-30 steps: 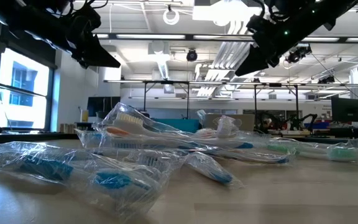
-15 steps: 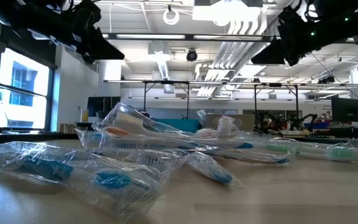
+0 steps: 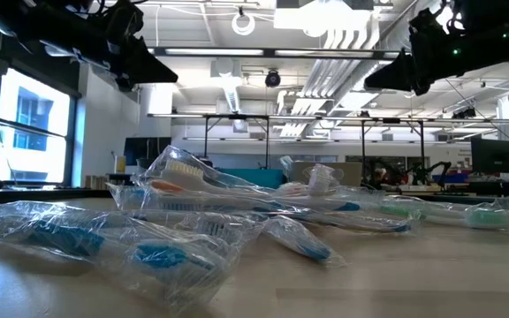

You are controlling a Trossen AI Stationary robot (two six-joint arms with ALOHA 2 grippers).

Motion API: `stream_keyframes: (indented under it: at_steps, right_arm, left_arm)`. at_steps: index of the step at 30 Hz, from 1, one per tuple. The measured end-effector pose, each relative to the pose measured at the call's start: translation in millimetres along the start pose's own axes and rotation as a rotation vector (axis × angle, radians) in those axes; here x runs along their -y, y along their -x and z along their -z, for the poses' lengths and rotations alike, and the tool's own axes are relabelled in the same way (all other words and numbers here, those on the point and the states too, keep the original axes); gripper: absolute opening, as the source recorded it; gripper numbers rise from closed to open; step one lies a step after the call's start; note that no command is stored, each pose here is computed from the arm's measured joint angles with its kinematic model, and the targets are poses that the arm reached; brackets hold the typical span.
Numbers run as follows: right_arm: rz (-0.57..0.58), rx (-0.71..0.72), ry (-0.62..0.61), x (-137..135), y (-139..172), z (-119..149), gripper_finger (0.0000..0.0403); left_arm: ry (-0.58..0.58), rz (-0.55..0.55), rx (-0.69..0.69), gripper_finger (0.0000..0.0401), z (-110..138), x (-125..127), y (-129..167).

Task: Pick & Place Toothbrushes
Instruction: Put the orange toothbrush into the dark blue bin

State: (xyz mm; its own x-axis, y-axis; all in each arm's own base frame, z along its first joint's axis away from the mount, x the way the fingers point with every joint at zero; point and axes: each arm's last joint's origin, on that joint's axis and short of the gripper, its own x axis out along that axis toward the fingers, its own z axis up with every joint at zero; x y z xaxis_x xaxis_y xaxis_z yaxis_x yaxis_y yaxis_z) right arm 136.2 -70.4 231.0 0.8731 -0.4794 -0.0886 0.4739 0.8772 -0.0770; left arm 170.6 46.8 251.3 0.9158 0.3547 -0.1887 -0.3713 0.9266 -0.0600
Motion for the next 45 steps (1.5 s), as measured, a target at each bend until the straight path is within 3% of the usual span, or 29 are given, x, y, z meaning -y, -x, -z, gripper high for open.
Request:
stream_keyframes:
  at_steps: [10, 22, 30, 36, 45]
  right_arm:
    - [-0.053, 0.022, -0.009, 10.0, 3.5, -1.4, 0.0075]
    - [-0.086, 0.020, -0.027, 15.5, 11.2, -1.4, 0.0075]
    - [-0.048, 0.046, -0.008, 19.2, 20.1, 8.4, 0.0075]
    - [-0.028, 0.038, -0.012, 21.5, 21.2, 13.0, 0.0075]
    - [-0.027, 0.038, -0.006, 21.5, 21.2, 12.9, 0.0075]
  left_arm:
    - [0.014, -0.003, 0.030, 0.0000, -1.5, 0.9, -8.1]
    - [0.079, -0.010, -0.053, 0.0000, 5.9, 4.3, -36.2]
    - [0.011, -0.004, -0.093, 0.0000, -4.8, 22.1, -53.0]
    - [-0.031, -0.074, -0.174, 0.0000, -16.9, 33.9, -56.3]
    - [-0.047, -0.064, -0.241, 0.0000, -26.3, 41.9, -58.6]
